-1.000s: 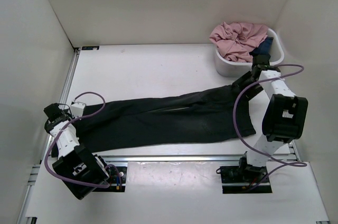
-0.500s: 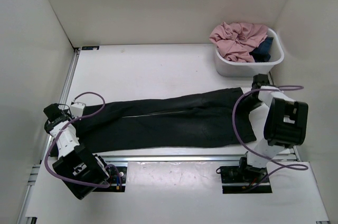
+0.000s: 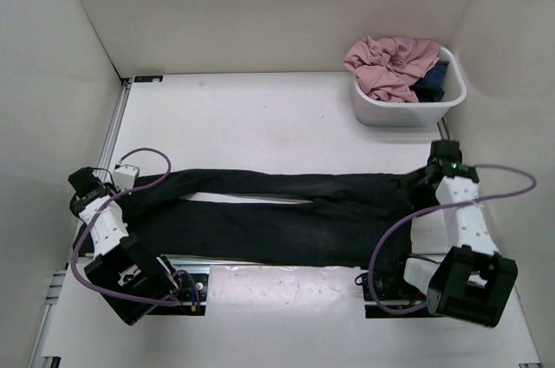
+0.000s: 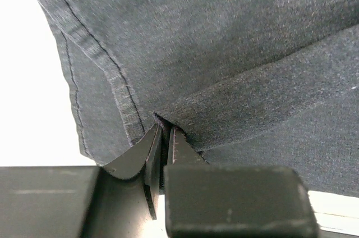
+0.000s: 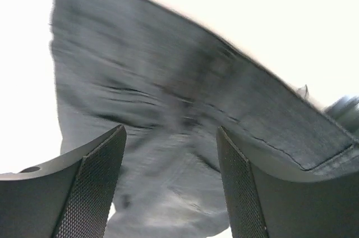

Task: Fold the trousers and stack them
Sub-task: Fold the trousers

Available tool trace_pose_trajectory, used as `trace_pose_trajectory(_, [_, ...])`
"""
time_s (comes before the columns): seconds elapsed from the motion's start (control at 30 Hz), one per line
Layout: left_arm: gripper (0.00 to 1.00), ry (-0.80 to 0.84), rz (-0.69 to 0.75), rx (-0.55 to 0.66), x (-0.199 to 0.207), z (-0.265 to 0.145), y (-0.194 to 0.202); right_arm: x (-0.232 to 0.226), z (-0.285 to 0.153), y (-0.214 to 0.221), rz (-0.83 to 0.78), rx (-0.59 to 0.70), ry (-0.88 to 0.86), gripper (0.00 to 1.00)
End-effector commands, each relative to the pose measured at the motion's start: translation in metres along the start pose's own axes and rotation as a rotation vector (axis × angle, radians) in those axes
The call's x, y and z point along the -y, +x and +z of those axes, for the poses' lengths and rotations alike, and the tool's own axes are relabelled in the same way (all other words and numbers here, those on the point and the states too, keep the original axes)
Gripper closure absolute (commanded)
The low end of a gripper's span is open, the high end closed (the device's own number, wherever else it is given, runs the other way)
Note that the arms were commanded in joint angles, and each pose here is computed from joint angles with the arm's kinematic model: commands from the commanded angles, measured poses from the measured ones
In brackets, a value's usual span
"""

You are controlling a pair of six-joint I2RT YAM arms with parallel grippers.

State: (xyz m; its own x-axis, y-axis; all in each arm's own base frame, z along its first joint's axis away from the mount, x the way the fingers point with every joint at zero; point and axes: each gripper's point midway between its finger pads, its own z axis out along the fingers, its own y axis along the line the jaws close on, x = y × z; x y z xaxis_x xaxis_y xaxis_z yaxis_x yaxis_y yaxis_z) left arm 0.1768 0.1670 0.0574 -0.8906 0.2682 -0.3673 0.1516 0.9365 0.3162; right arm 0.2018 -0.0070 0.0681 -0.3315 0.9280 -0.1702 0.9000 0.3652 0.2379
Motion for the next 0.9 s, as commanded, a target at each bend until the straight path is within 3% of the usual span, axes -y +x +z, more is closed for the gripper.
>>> trace_pose_trajectory(0.0, [0.86, 0.014, 0.017, 0.073, -0.007, -0.004, -0.02, -0.032, -0.028, -0.049, -0.122, 0.162, 0.008, 0.28])
trace_pose_trajectory(0.17, [0.86, 0.031, 0.014, 0.06, -0.007, 0.0, -0.019, -0.096, -0.011, -0.069, -0.192, 0.088, 0.0, 0.27])
trace_pose_trajectory(0.27, [0.86, 0.028, 0.022, 0.054, -0.007, 0.0, -0.02, -0.109, 0.015, -0.063, -0.192, 0.033, 0.046, 0.24])
trace_pose_trajectory(0.43, [0.86, 0.016, 0.014, 0.052, -0.01, -0.002, -0.021, -0.1, 0.049, -0.035, -0.207, -0.072, 0.109, 0.24])
trace_pose_trajectory(0.7, [0.86, 0.016, 0.004, 0.052, -0.012, -0.001, -0.022, -0.067, 0.1, -0.021, -0.217, -0.109, 0.249, 0.24])
trace_pose_trajectory(0.8, [0.86, 0.002, 0.005, 0.05, -0.016, -0.003, -0.024, -0.06, 0.109, -0.017, -0.219, -0.131, 0.283, 0.42])
trace_pose_trajectory(0.83, [0.86, 0.009, 0.004, 0.044, -0.015, -0.001, -0.023, -0.057, 0.112, -0.015, -0.22, -0.138, 0.294, 0.58])
trace_pose_trajectory(0.87, [0.86, 0.002, 0.005, 0.05, -0.018, -0.003, -0.025, -0.057, 0.112, -0.015, -0.22, -0.138, 0.295, 0.66])
